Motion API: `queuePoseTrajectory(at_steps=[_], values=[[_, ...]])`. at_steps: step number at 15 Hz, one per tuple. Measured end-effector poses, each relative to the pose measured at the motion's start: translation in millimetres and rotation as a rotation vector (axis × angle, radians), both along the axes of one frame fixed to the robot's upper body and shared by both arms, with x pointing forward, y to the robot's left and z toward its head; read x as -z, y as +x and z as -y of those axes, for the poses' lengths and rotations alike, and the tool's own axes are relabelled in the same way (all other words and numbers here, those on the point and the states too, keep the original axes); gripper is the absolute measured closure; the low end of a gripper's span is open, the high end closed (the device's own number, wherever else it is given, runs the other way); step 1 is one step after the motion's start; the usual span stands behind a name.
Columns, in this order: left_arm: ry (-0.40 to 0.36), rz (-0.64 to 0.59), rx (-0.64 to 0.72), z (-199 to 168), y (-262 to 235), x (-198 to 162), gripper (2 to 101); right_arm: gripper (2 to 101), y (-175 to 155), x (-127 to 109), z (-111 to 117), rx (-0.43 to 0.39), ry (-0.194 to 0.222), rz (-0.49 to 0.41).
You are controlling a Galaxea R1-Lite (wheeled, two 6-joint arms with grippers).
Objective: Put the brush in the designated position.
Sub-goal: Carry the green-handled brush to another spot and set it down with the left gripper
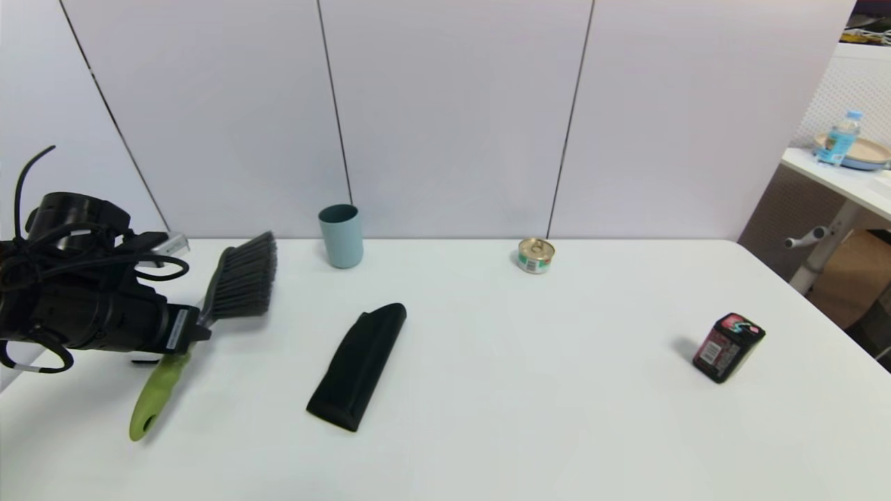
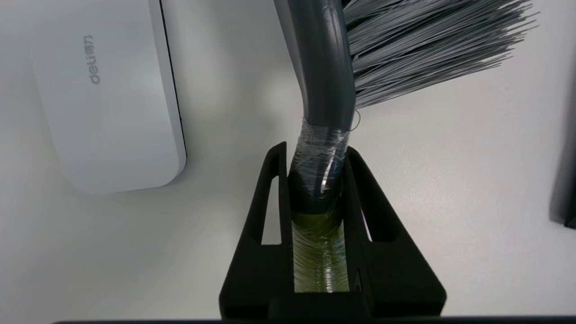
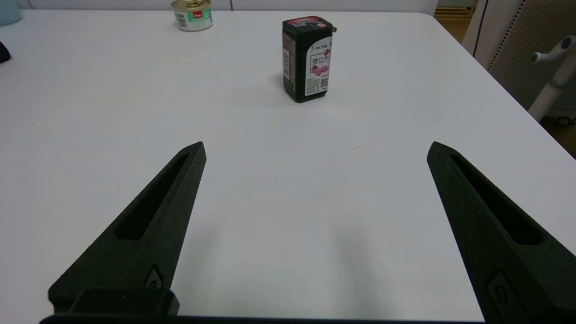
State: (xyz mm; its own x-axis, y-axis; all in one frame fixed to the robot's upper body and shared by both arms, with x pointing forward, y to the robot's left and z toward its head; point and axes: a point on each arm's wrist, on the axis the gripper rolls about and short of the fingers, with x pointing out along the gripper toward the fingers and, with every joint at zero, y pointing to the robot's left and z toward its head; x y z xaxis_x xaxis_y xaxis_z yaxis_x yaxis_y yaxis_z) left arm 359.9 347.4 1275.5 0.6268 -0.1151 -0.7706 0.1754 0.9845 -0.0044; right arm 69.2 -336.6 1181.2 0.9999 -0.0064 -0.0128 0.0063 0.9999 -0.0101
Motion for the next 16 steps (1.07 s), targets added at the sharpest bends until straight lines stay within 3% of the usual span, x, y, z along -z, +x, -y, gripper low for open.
queuePoseTrajectory(at_steps=[6,16], values=[[-0.060,-0.003,0.053,8.2,8.2,7.1,83.3,5.0,0.0,0.0,0.0,0.000,0.000,0.000],[-0.061,-0.087,0.062,7.8,20.5,31.2,83.3,5.0,0.0,0.0,0.0,0.000,0.000,0.000]])
